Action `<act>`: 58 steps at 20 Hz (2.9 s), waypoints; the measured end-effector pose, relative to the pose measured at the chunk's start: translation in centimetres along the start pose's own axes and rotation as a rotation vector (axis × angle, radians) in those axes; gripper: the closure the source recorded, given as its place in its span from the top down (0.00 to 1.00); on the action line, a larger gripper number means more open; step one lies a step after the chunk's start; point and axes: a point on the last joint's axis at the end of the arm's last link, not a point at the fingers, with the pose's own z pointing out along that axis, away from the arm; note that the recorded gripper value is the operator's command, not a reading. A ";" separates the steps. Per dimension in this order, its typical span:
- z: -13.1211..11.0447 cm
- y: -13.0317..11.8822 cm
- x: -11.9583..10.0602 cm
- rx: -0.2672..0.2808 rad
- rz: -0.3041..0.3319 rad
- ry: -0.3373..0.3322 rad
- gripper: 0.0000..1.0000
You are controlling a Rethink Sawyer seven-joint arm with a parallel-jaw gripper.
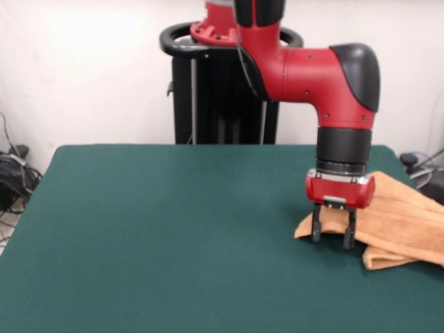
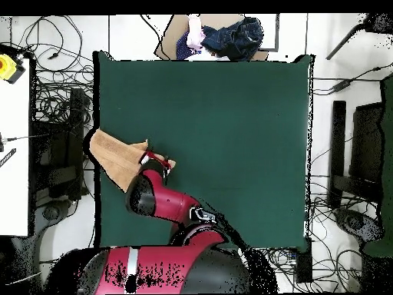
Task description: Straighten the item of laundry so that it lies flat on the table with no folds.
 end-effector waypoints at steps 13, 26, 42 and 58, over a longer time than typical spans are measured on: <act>-3.2 0.3 -0.9 0.013 0.026 -0.013 1.00; -5.4 -0.2 -2.1 0.048 0.058 0.043 1.00; -4.2 -2.7 0.4 0.092 0.072 0.105 1.00; -3.6 -3.6 3.4 0.119 0.061 0.170 1.00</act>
